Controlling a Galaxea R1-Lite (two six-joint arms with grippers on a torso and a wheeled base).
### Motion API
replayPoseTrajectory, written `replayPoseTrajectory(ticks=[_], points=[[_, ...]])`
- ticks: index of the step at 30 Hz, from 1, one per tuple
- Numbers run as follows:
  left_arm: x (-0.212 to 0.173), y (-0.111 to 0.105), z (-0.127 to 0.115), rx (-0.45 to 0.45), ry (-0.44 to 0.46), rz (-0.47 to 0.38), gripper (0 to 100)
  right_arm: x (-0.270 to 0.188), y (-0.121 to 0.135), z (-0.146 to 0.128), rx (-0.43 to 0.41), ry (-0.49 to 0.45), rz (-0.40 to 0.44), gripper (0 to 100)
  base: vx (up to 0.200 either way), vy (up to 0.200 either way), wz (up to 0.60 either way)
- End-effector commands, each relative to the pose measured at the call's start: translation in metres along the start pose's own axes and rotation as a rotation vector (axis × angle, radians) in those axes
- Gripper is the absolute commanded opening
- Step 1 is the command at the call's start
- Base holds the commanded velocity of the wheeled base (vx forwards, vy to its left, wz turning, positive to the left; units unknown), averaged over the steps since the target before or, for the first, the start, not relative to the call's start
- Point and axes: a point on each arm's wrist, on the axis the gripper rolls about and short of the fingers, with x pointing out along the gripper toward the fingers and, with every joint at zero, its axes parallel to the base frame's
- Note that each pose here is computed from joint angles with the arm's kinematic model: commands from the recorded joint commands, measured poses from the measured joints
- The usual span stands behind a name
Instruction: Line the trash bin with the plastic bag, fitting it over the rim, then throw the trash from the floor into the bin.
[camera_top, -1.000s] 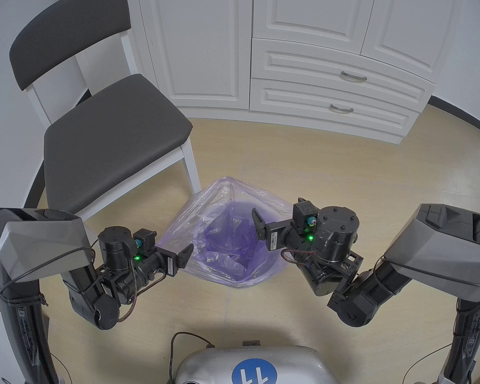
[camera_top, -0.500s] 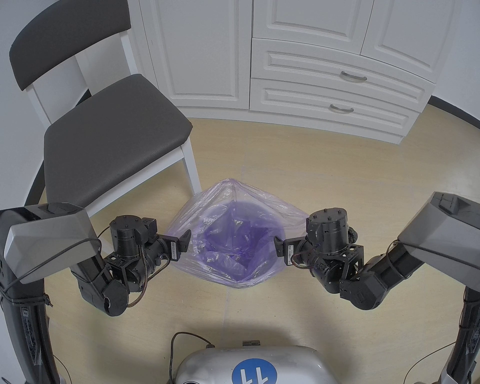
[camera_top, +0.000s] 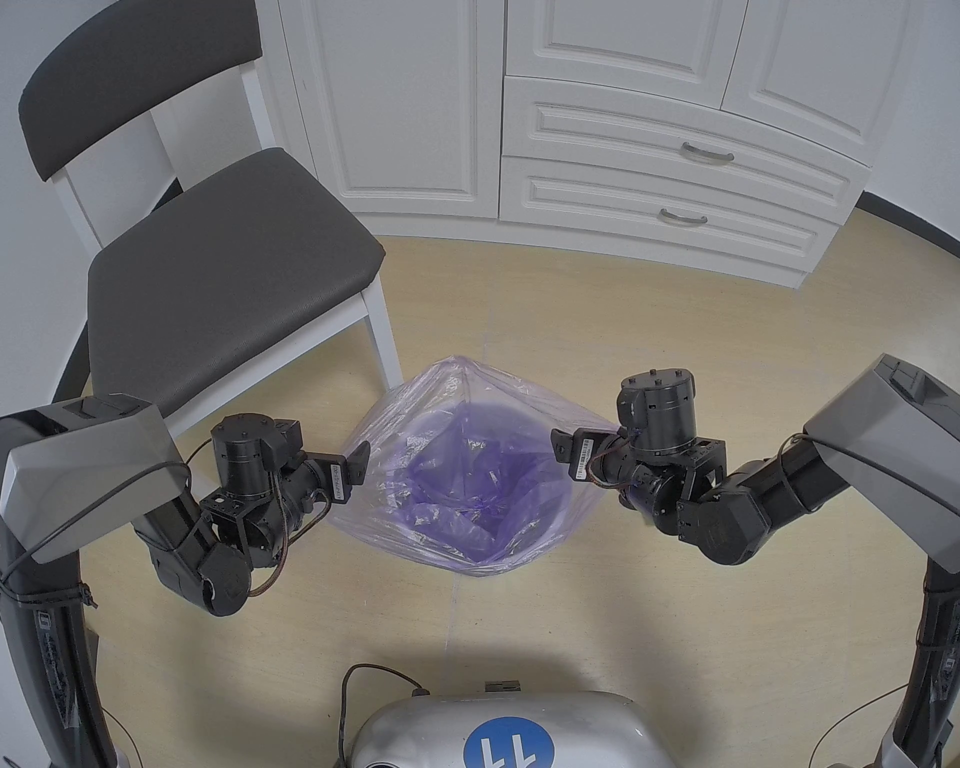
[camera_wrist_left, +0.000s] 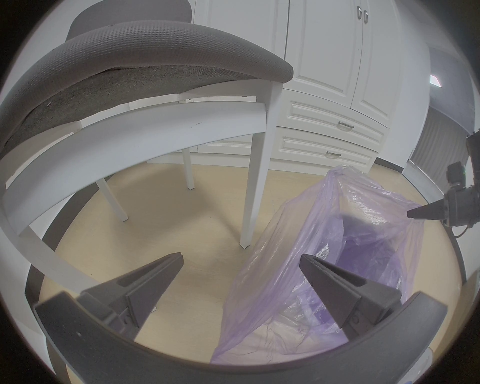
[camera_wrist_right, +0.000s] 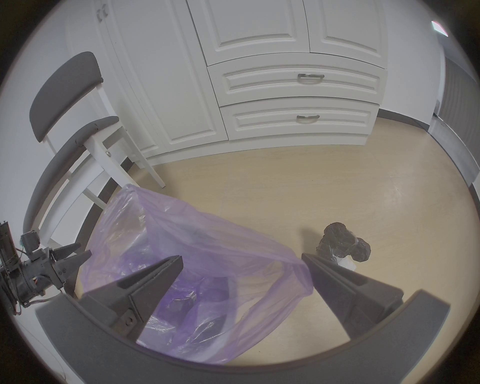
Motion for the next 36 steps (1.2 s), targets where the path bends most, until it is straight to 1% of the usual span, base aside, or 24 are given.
replayPoseTrajectory(ticks=[1,4,8,10,11,12,14,17,21,30,31,34,36], points=[[0.003,0.001,-0.003,0.0,0.005,0.004,100,0.01,-0.002,-0.008,-0.004,0.014,-0.013,100,0.0,0.0,0.0],[0.006,0.0,-0.008,-0.001,0.014,0.003,100,0.02,-0.006,-0.012,-0.002,0.017,-0.028,100,0.0,0.0,0.0],[0.013,-0.001,-0.012,-0.026,0.017,0.003,100,0.035,-0.006,-0.019,0.004,0.012,-0.045,100,0.0,0.0,0.0],[0.018,-0.001,-0.016,-0.033,0.02,0.004,100,0.042,-0.004,-0.022,0.022,-0.03,-0.053,100,0.0,0.0,0.0],[0.019,-0.001,-0.016,-0.035,0.018,0.005,100,0.043,-0.003,-0.023,0.023,-0.035,-0.053,100,0.0,0.0,0.0],[0.023,-0.001,-0.017,-0.043,0.015,0.006,100,0.049,-0.001,-0.025,0.042,-0.078,-0.049,100,0.0,0.0,0.0],[0.029,0.0,-0.018,-0.058,0.011,0.015,100,0.055,0.002,-0.026,0.06,-0.122,-0.039,100,0.0,0.0,0.0],[0.037,0.002,-0.014,-0.083,-0.006,0.058,100,0.059,0.004,-0.024,0.081,-0.163,-0.024,100,0.0,0.0,0.0],[0.044,0.005,-0.01,-0.112,-0.009,0.1,100,0.062,0.005,-0.024,0.093,-0.184,-0.016,100,0.0,0.0,0.0],[0.054,0.005,-0.019,-0.126,-0.002,0.105,100,0.074,0.001,-0.029,0.103,-0.2,-0.023,100,0.0,0.0,0.0],[0.058,0.005,-0.022,-0.142,-0.005,0.114,100,0.086,-0.006,-0.034,0.11,-0.213,-0.031,100,0.0,0.0,0.0],[0.063,0.004,-0.024,-0.149,-0.012,0.132,100,0.096,-0.011,-0.039,0.114,-0.218,-0.04,100,0.0,0.0,0.0],[0.071,0.0,-0.034,-0.152,-0.007,0.133,100,0.107,-0.017,-0.046,0.118,-0.219,-0.049,100,0.0,0.0,0.0]])
